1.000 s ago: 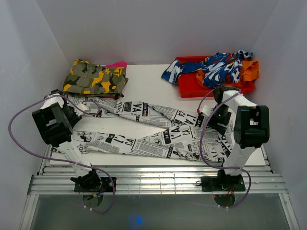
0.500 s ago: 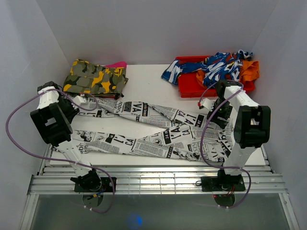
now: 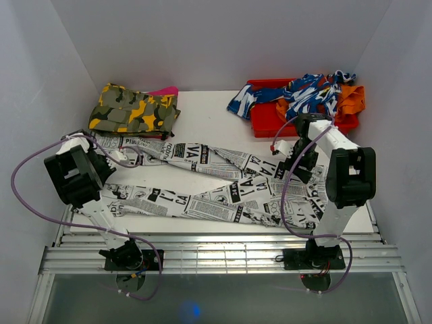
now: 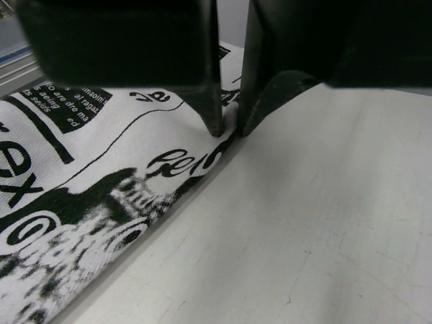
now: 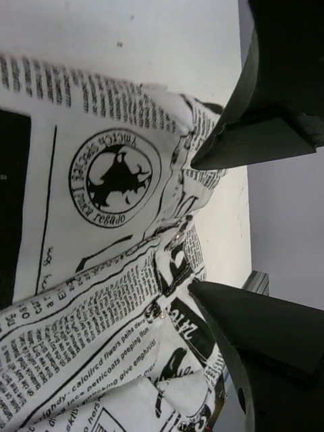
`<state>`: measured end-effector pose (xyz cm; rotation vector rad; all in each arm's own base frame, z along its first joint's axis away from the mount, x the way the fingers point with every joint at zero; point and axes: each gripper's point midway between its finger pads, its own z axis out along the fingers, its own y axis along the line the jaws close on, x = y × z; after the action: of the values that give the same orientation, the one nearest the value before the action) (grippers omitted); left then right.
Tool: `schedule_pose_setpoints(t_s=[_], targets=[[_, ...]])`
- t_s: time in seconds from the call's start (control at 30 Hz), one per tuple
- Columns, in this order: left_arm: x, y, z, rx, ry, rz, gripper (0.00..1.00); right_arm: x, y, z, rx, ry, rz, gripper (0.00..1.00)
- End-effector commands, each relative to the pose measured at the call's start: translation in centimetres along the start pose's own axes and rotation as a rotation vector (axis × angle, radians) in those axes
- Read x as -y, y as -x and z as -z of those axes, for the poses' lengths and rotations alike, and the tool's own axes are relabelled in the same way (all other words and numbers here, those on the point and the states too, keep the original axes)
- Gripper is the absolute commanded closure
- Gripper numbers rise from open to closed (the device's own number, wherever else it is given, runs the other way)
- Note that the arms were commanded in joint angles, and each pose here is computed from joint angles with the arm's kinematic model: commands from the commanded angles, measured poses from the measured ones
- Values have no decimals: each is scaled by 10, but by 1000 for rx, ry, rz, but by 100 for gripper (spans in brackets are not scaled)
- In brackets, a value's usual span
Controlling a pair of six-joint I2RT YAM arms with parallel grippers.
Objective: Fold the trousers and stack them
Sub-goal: Flatten the trousers out
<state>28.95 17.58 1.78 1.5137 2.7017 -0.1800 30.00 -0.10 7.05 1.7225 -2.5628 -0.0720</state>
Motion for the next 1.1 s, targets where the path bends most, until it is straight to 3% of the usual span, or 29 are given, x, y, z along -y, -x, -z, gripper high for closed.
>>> schedule_pose_setpoints(t_s=[0.0, 0.13, 0.33, 0.4, 0.43, 0.47, 0.5, 0.53, 0.6, 0.7, 0.73, 0.8, 0.83, 0.87, 0.9, 0.93, 0.97, 1.07], targets=[[-19, 1, -1, 8, 86, -20, 77, -12, -6, -12, -15, 45, -19, 31], [-54, 23, 30, 87, 203, 15, 100, -12, -11, -23, -32, 32, -19, 41], [-100, 47, 119, 228, 447, 79, 100, -8, -37, -47, -121, 17, -49, 46], [-91, 49, 165, 311, 561, 88, 100, 2, -47, -52, -141, -4, -78, 49], [-67, 47, 182, 359, 614, 61, 100, 10, -54, -54, -145, -16, -107, 51], [-51, 27, 181, 352, 659, 74, 100, 16, -64, -52, -150, -26, -134, 52], [-13, 10, 133, 313, 572, 51, 100, 22, -66, -51, -153, -36, -140, 53], [-1, -6, 134, 281, 618, 63, 100, 27, -68, -47, -149, -50, -147, 54], [50, -27, 65, 236, 504, 79, 100, 38, -71, -40, -157, -84, -154, 55], [109, -54, 9, 153, 418, 139, 100, 51, -77, -32, -165, -120, -164, 55], [123, -58, -4, 134, 392, 157, 91, 52, -75, -28, -151, -117, -164, 55], [123, -60, 5, 139, 382, 201, 57, 50, -67, -13, -107, -106, -153, 48], [124, -57, 16, 171, 336, 216, 54, 49, -63, 2, -77, -101, -142, 45], [121, -48, 47, 247, 306, 233, 38, 48, -57, 19, -30, -121, -131, 43], [128, -37, 51, 304, 244, 249, 35, 45, -52, 29, 0, -114, -128, 43], [109, -33, 83, 342, 293, 234, 34, 39, -43, 43, 55, -105, -127, 42], [106, -25, 89, 394, 283, 248, 32, 30, -37, 49, 81, -68, -130, 42], [88, -17, 105, 440, 319, 246, 30, 9, -20, 48, 124, -14, -129, 42]])
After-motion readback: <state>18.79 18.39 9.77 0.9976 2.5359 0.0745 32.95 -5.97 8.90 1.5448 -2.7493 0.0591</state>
